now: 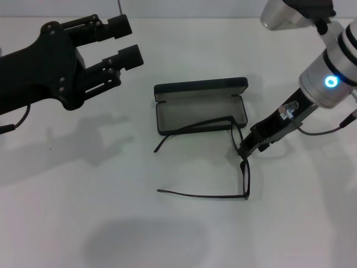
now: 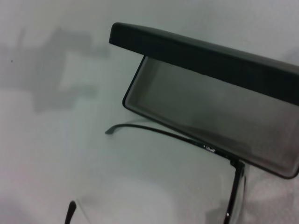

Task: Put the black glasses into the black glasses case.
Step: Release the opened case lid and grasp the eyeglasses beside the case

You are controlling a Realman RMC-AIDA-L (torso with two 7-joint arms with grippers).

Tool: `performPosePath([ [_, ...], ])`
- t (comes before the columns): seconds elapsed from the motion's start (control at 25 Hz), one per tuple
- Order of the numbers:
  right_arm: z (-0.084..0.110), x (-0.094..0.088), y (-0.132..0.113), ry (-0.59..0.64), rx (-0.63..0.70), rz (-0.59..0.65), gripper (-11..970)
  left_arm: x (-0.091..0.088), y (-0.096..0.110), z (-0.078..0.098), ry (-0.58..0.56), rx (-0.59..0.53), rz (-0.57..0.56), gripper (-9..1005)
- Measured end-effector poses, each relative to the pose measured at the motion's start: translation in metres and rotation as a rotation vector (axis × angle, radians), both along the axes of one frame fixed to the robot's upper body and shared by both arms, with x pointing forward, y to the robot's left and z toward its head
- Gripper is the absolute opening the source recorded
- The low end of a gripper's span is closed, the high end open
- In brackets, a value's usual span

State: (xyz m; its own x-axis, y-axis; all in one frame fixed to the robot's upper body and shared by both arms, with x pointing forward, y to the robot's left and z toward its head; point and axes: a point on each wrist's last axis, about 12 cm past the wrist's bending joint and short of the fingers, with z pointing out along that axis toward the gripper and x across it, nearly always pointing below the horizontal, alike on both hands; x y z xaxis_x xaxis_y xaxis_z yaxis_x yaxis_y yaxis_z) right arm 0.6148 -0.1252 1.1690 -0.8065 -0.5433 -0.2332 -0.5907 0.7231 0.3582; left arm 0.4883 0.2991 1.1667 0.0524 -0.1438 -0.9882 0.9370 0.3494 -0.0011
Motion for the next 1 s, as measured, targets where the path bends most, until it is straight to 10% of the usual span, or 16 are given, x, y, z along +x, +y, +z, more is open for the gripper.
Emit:
performPosePath([
  [1.0, -0.017, 0.011, 0.022, 0.041, 0.056, -0.091, 470, -0.008, 0.014, -0.022, -0.013, 0.009, -0.008, 483],
])
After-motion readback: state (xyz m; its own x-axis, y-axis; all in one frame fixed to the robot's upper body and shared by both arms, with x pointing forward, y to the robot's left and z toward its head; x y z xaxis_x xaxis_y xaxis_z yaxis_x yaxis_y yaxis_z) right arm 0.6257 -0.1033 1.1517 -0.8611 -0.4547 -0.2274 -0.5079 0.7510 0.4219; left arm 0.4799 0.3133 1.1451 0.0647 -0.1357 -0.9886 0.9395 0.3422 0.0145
